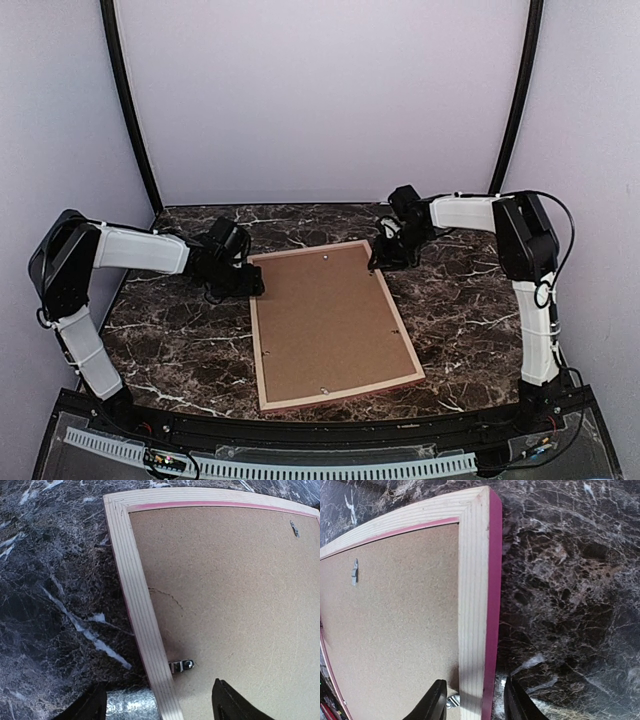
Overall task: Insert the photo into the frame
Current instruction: Press the fastener onto the backboard, then rotate the photo frame at the center of the board.
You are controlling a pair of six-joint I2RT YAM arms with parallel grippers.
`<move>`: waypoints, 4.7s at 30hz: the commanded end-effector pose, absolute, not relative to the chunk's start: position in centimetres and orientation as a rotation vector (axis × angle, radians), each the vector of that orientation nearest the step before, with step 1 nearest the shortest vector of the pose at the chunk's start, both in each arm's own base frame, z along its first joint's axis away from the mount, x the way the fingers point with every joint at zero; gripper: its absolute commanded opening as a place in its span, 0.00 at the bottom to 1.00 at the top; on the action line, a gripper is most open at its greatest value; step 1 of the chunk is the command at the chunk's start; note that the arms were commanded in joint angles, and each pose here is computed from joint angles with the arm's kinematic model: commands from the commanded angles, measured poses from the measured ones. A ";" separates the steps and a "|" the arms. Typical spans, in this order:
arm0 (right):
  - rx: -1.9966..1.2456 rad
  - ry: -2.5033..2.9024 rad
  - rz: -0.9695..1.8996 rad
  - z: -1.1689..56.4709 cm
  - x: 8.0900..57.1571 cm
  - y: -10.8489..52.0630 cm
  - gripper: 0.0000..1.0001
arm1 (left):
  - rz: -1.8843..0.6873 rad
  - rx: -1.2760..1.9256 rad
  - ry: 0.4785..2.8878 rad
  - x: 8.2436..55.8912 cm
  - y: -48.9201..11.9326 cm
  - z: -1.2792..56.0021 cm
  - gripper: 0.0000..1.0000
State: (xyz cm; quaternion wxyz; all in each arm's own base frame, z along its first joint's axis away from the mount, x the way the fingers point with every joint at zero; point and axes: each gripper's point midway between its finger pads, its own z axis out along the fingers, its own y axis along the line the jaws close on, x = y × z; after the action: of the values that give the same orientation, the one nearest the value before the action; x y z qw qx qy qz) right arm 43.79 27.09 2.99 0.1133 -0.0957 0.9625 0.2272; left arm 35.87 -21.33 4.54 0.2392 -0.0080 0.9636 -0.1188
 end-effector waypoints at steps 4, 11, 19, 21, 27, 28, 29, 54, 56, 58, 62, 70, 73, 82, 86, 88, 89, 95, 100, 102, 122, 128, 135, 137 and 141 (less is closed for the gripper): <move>-0.174 2.955 0.369 -0.9 41.2 24.6 0.36 | -0.294 -0.011 2.663 35.6 -20.9 3.7 0.75; -0.270 2.990 0.303 -1.4 40.2 24.3 0.26 | -0.280 -0.010 2.671 35.6 -20.8 3.3 0.75; -0.400 3.041 0.316 -1.8 39.8 24.2 0.18 | -0.266 -0.011 2.682 35.5 -20.6 2.9 0.75; -0.418 3.050 0.359 -1.9 39.6 24.2 0.16 | -0.264 -0.010 2.680 35.6 -20.6 2.9 0.75; -0.475 3.056 0.520 -1.8 39.2 24.8 0.12 | -0.257 -0.008 2.682 35.6 -20.5 2.9 0.75; -0.470 3.047 0.562 -1.7 39.3 24.9 0.13 | -0.256 -0.008 2.682 35.6 -20.5 2.9 0.75; -0.460 3.033 0.608 -1.3 39.5 25.1 0.14 | -0.256 -0.007 2.681 35.6 -20.5 3.0 0.75; -0.380 2.908 0.446 2.3 36.2 23.7 0.46 | -0.324 0.072 2.600 37.7 -22.1 6.6 0.77; -0.402 2.913 0.414 2.0 35.9 23.8 0.44 | -0.322 0.081 2.595 37.9 -22.1 6.9 0.78; -0.419 2.915 0.406 1.8 35.7 23.9 0.41 | -0.323 0.088 2.591 38.1 -22.2 7.1 0.78; -0.487 2.903 0.386 1.8 35.9 24.0 0.25 | -0.345 0.127 2.590 38.1 -22.6 7.4 0.78; -0.755 2.828 0.386 1.3 37.8 25.3 0.05 | -0.320 0.245 2.595 38.4 -22.9 8.2 0.79; -0.865 2.785 0.366 1.0 38.7 25.8 0.03 | -0.298 0.270 2.588 38.5 -22.8 8.6 0.78; -1.160 2.714 0.397 0.7 40.6 27.7 0.05 | -0.262 0.369 2.588 39.2 -23.2 8.4 0.78; -1.263 2.658 0.468 1.0 41.0 28.9 0.14 | -0.180 0.396 2.620 40.1 -22.6 7.1 0.79; -1.294 2.622 0.506 1.3 41.3 29.4 0.17 | -0.142 0.393 2.640 40.6 -22.0 6.3 0.79; -1.303 2.609 0.517 1.5 41.6 29.6 0.19 | -0.130 0.394 2.652 40.9 -21.9 5.8 0.79; -1.312 2.582 0.571 2.0 42.7 30.0 0.29 | -0.145 0.388 2.700 42.2 -21.1 3.8 0.79; -1.231 2.569 0.605 2.8 43.3 29.9 0.39 | -0.168 0.403 2.732 42.5 -21.5 2.5 0.75; -1.175 2.559 0.598 3.4 43.8 29.7 0.42 | -0.167 0.391 2.743 42.4 -21.5 2.3 0.71; -0.717 2.647 0.544 3.1 45.9 30.4 0.44 | -0.426 0.157 2.771 36.9 -21.4 2.7 0.23; -0.729 2.635 0.527 2.4 46.4 32.1 0.45 | -0.518 0.120 2.784 34.4 -21.4 2.5 0.21; -0.761 2.598 0.542 2.1 46.9 34.0 0.47 | -0.582 0.161 2.810 31.8 -22.6 2.3 0.18; -0.775 2.585 0.543 2.2 47.0 34.5 0.49 | -0.569 0.185 2.828 30.8 -22.9 2.2 0.17; -0.814 2.557 0.547 2.5 46.7 35.4 0.52 | -0.537 0.216 2.872 28.0 -23.2 1.7 0.17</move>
State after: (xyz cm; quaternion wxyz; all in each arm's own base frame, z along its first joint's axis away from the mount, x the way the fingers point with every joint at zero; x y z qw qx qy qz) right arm 47.00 34.01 3.38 0.1969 -0.2759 0.9197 0.1981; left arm 32.97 -23.22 3.09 0.1683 0.0709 0.9635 -0.1959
